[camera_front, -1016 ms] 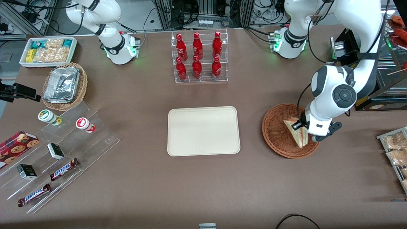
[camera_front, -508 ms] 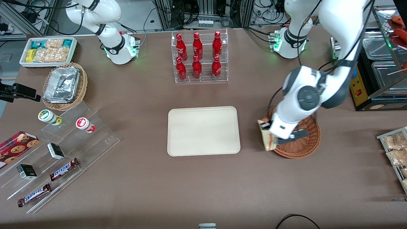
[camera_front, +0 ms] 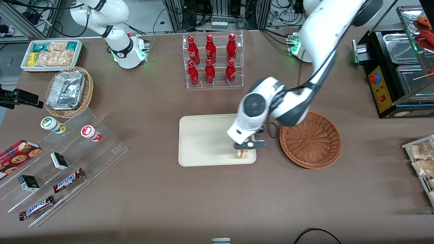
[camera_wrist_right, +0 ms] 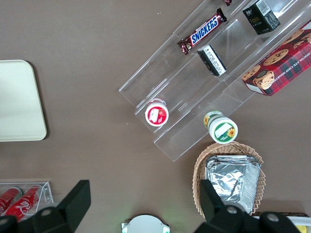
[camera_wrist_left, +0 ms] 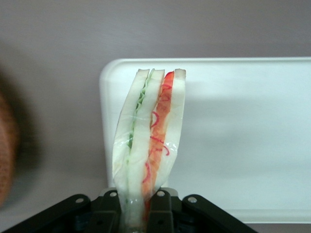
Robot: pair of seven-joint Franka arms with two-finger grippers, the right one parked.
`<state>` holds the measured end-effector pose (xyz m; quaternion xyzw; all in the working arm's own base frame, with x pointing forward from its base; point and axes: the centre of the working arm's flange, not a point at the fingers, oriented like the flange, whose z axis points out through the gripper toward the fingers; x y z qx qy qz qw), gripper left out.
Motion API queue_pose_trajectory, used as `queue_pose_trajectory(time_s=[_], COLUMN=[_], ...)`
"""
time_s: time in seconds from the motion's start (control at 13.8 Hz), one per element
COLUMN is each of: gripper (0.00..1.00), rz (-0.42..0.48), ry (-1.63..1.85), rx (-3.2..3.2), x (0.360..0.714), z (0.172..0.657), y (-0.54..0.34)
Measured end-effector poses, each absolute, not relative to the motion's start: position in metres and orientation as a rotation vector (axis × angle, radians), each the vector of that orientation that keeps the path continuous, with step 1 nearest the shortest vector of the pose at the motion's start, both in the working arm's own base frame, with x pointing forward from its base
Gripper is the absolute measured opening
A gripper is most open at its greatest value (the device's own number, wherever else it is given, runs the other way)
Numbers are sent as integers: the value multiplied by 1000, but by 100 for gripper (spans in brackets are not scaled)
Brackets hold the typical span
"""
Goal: Place sandwich from basket to tray
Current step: 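Lift the sandwich and carry it over the cream tray, then lower the sandwich onto the tray and open the left gripper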
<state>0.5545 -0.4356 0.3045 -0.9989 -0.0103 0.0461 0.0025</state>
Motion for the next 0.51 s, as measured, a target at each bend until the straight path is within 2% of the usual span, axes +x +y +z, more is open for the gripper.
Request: queue_pose_trajectory(time_s=[0.22,0.51], gripper=[18,18], rz=[184,190], ry=[-149,-364], rx=[-3124,-3083], x=[555,542], z=[287,262], y=[-480,-521])
